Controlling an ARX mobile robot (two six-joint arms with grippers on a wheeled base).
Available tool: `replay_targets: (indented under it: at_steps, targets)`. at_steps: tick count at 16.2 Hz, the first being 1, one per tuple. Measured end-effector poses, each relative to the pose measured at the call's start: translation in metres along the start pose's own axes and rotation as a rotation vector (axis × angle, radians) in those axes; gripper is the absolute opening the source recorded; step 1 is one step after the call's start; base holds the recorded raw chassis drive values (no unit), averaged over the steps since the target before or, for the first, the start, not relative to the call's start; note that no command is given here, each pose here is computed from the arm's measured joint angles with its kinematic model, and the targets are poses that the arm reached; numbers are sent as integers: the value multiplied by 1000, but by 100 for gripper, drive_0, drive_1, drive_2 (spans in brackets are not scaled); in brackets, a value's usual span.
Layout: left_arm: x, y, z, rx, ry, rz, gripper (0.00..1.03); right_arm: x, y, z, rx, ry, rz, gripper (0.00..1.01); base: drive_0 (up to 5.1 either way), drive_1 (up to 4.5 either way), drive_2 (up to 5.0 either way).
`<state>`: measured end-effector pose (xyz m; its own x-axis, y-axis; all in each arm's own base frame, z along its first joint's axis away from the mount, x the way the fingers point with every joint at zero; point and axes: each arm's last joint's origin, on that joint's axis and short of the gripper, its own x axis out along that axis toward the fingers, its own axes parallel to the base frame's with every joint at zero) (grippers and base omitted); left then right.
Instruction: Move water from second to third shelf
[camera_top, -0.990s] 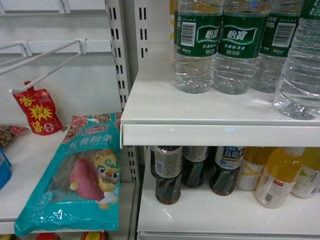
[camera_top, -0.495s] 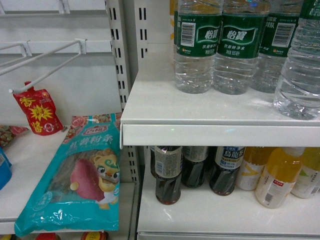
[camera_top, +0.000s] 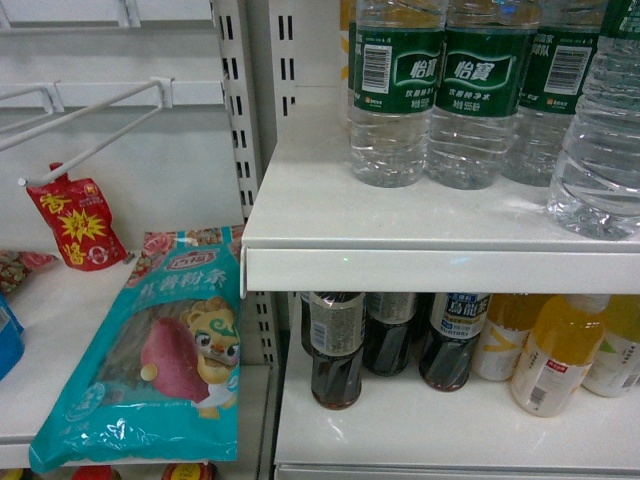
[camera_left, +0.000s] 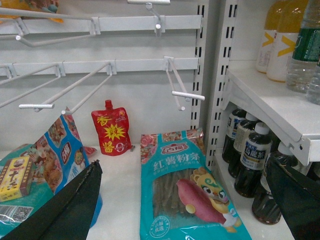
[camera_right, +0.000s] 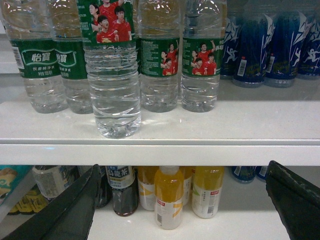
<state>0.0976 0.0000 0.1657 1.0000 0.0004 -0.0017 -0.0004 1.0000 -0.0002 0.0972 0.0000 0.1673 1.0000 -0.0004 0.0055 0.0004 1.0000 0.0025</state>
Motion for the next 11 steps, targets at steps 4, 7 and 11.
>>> replay_targets:
  at_steps: [4, 7, 11]
  targets:
    - [0, 0, 0, 0, 0, 0, 98, 0, 0, 0, 0, 0, 0, 98, 0, 0, 0]
    - [0, 0, 0, 0, 0, 0, 98, 0, 0, 0, 0, 0, 0, 98, 0, 0, 0]
    - [0, 0, 0, 0, -3, 0, 98, 0, 0, 0, 0, -2, 0, 98, 0, 0, 0]
